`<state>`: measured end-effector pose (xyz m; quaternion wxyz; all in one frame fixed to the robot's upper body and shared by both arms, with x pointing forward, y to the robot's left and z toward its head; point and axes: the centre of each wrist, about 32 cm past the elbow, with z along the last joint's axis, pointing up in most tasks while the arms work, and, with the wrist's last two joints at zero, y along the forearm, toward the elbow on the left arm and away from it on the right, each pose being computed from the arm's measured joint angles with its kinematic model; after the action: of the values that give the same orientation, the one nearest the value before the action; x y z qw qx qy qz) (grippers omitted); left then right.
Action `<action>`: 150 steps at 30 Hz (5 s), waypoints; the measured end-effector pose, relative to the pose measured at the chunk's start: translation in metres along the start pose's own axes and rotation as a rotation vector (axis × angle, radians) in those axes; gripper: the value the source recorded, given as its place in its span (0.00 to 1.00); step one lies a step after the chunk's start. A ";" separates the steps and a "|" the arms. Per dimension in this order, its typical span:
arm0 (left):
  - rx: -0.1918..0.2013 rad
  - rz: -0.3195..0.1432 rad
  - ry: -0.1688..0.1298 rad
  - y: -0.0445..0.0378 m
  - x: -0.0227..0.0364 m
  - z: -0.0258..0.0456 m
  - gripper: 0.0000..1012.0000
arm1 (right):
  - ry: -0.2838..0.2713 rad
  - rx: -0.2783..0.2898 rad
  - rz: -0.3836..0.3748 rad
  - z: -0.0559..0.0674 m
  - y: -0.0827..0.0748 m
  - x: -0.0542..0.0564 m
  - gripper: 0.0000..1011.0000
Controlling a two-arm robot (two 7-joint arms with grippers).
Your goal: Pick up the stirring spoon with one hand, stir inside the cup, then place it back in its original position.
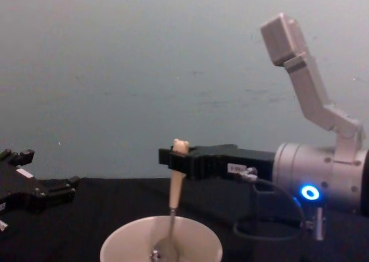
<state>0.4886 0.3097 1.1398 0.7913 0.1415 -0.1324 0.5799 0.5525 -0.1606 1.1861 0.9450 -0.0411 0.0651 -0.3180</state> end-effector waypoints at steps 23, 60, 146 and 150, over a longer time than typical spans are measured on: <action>0.000 0.000 0.000 0.0000 0.0000 0.0000 0.99 | 0.024 -0.040 0.118 -0.002 -0.063 -0.003 0.21; 0.000 0.000 0.000 0.0000 0.0000 0.0000 0.99 | 0.029 0.008 0.010 0.002 -0.005 -0.014 0.21; 0.000 0.000 0.000 0.0000 0.0000 0.0000 0.99 | 0.041 -0.080 0.115 0.004 -0.057 -0.023 0.21; 0.000 0.000 0.000 0.0000 0.0000 0.0000 0.99 | 0.038 -0.074 0.121 0.002 -0.052 -0.028 0.21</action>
<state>0.4886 0.3097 1.1398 0.7913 0.1415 -0.1325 0.5799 0.4998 -0.1843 1.1970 0.9589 -0.0661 0.0972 -0.2582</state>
